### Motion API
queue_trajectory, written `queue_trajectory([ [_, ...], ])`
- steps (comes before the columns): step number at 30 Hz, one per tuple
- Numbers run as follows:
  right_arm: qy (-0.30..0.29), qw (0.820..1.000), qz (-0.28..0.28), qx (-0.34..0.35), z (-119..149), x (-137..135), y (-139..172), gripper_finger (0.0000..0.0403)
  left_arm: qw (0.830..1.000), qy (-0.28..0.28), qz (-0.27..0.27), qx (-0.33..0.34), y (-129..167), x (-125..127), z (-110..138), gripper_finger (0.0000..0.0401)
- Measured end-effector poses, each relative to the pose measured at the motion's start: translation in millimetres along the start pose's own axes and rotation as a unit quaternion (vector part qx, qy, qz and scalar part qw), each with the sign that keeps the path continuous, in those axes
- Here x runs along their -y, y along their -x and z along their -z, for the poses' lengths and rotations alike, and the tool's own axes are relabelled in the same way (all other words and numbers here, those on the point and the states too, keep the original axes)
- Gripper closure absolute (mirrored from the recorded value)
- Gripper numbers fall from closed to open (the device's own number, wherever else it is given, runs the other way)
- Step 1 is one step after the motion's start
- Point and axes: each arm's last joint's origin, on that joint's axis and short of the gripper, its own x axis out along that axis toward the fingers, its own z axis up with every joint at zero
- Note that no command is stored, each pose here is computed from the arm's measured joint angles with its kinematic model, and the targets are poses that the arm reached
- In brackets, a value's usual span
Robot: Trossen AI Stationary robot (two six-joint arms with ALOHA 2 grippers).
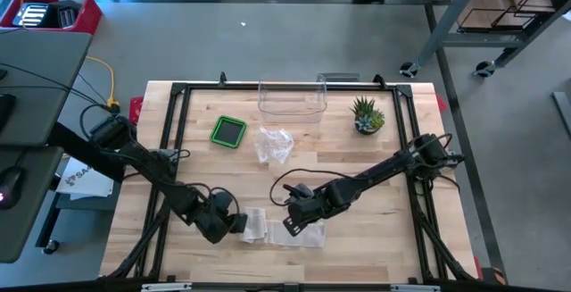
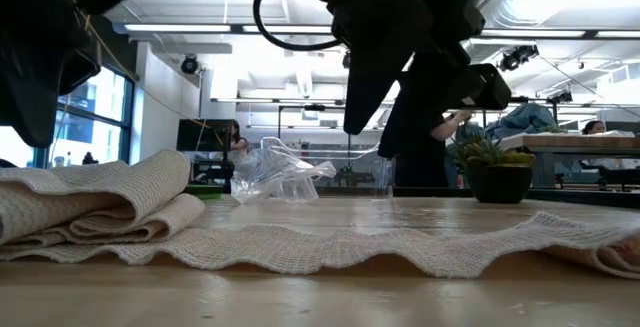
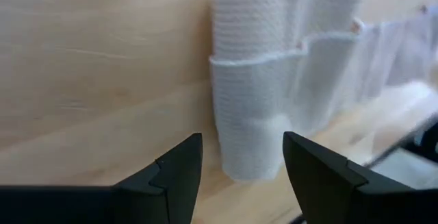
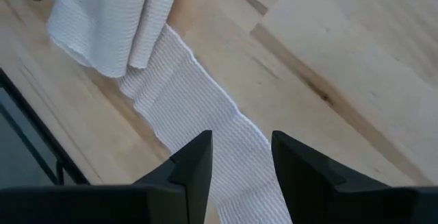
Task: Roll bandage
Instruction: Roll the bandage
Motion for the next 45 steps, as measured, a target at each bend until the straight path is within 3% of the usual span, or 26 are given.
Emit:
queue_trajectory([
  [4,0.002,1.0,-0.01,-0.007,3,-2,0,0.0258,0.999,-0.029,-0.006,-0.017,-6,1,0,0.0204],
  [7,0.002,1.0,-0.01,-0.007,6,-3,0,0.0258,1.0,-0.017,-0.025,-0.003,-10,-2,-4,0.0204],
  [14,0.003,1.0,-0.015,-0.004,7,-5,1,0.0258,0.999,-0.027,0.02,-0.004,-19,9,-7,0.0204],
  [21,0.003,1.0,-0.029,-0.007,8,-8,1,0.0258,1.0,-0.013,0.007,-0.001,-32,7,-10,0.0205],
  [24,-0.005,0.999,-0.052,-0.014,14,-14,1,0.0258,1.0,-0.009,0.007,0.0,-32,8,-11,0.0239],
  [29,-0.039,0.997,-0.068,-0.011,34,-22,-5,0.0275,1.0,-0.003,0.015,-0.001,-32,11,-14,0.0378],
  [35,-0.107,0.992,-0.063,-0.01,53,-24,-27,0.0388,1.0,0.002,0.019,-0.013,-32,14,-15,0.039],
  [40,-0.192,0.981,-0.024,0.033,59,-17,-32,0.04,0.999,-0.02,0.017,-0.028,-30,13,-11,0.0393],
  [45,-0.232,0.97,-0.055,0.038,55,-23,-32,0.0402,0.998,-0.048,0.014,-0.037,-29,9,-4,0.0393],
])
